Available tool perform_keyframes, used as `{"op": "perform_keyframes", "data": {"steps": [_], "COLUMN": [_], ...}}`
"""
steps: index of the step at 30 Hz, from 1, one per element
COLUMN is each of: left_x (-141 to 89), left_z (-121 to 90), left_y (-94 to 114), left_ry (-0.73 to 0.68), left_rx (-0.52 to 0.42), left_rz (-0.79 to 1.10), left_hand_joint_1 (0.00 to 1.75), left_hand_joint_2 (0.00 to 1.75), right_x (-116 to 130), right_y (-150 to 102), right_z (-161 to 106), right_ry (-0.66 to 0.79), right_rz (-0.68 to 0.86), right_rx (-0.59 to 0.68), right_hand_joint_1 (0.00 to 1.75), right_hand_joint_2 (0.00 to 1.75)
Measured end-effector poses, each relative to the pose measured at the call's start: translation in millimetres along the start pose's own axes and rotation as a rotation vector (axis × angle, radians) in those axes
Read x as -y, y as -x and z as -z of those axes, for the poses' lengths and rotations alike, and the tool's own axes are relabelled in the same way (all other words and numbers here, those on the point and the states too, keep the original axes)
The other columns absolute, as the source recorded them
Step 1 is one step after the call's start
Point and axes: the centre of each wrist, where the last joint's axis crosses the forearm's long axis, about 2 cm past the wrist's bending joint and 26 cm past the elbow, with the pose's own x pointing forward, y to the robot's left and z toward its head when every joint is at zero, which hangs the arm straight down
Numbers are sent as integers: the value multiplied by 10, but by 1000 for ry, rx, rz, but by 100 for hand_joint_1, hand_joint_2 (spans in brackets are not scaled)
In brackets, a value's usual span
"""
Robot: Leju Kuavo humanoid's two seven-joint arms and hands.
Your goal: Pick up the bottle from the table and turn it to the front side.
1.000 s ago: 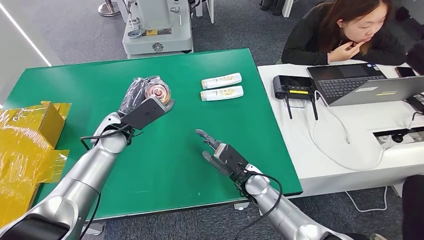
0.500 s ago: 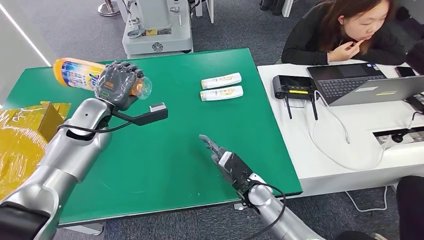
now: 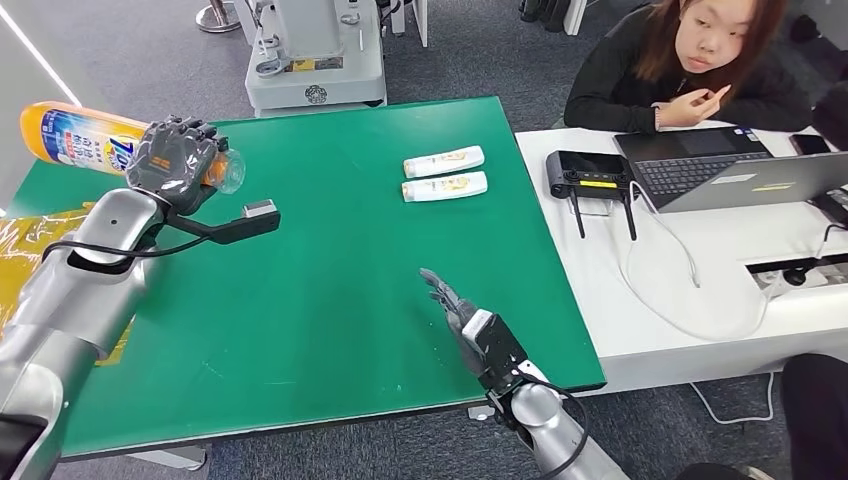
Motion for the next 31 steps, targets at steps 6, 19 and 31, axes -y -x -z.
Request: {"op": "perform_keyframes", "data": {"steps": [6,19,31], "left_x": [13,277,499], "left_z": [-35,-905,-2005], "left_y": [64,912,1088], "left_ry": [17,240,431], "left_rx": [-8,-265,-413], "left_rz": [23,40,-28], "left_hand_joint_1": [175,175,175], "left_hand_joint_2": [175,175,175], "right_x": [-8,13,70], "right_y": [9,20,-55], "right_z": [-51,-365,-398], "right_ry": [17,83,95], "right_rz": [7,50,56], "right_rx": [3,-6,10], "right_hand_joint_1": [0,0,0], "right_hand_joint_2": [0,0,0]}}
